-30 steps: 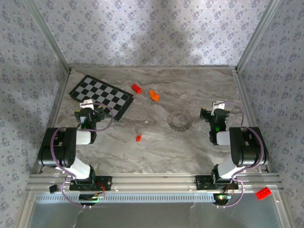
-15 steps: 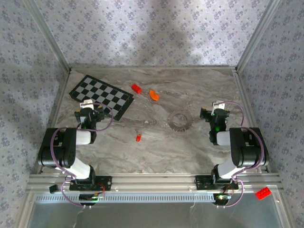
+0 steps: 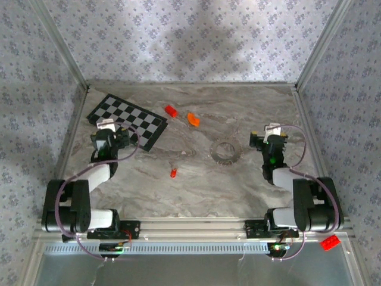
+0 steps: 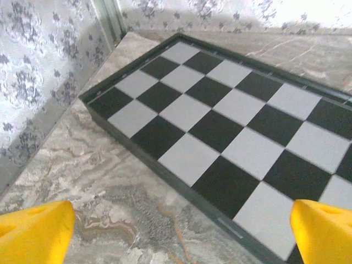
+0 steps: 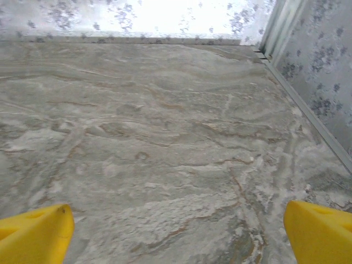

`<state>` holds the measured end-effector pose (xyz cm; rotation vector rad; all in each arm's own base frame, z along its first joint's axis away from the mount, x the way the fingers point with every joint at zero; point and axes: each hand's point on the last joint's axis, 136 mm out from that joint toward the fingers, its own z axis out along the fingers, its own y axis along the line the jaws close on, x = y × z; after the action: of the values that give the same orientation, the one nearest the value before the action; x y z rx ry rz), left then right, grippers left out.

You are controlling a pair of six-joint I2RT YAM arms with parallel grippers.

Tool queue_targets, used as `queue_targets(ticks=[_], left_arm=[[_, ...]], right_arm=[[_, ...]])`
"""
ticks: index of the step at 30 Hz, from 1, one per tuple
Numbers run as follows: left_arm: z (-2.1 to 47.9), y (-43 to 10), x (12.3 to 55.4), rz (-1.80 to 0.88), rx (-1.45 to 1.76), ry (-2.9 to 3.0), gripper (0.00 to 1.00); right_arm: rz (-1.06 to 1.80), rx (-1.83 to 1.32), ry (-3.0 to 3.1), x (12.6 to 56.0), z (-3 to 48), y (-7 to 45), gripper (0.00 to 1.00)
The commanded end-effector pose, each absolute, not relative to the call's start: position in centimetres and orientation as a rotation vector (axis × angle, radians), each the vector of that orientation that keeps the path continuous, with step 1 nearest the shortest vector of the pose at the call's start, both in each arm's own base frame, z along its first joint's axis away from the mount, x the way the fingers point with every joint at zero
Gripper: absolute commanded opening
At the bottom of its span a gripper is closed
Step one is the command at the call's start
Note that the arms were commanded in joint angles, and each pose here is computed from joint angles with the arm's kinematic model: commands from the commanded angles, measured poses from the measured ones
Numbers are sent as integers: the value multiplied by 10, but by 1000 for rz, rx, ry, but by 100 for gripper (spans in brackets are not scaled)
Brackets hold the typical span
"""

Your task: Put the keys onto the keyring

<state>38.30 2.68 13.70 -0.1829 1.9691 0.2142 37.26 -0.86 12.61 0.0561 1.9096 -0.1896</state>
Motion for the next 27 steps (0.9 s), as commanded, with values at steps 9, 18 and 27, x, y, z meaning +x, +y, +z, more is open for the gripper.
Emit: queue_targets(ticks=[9, 18, 27], left_arm=[[155, -41, 360, -137, -237, 2148, 100], [162, -132, 340, -469, -7, 2289, 100], [160, -193, 324, -594, 227, 2337, 100]], right_arm=[[-79, -3, 2003, 351, 172, 47, 100], [124, -140, 2132, 329, 174, 95, 100], [255, -162, 2248, 307, 160, 113, 99]])
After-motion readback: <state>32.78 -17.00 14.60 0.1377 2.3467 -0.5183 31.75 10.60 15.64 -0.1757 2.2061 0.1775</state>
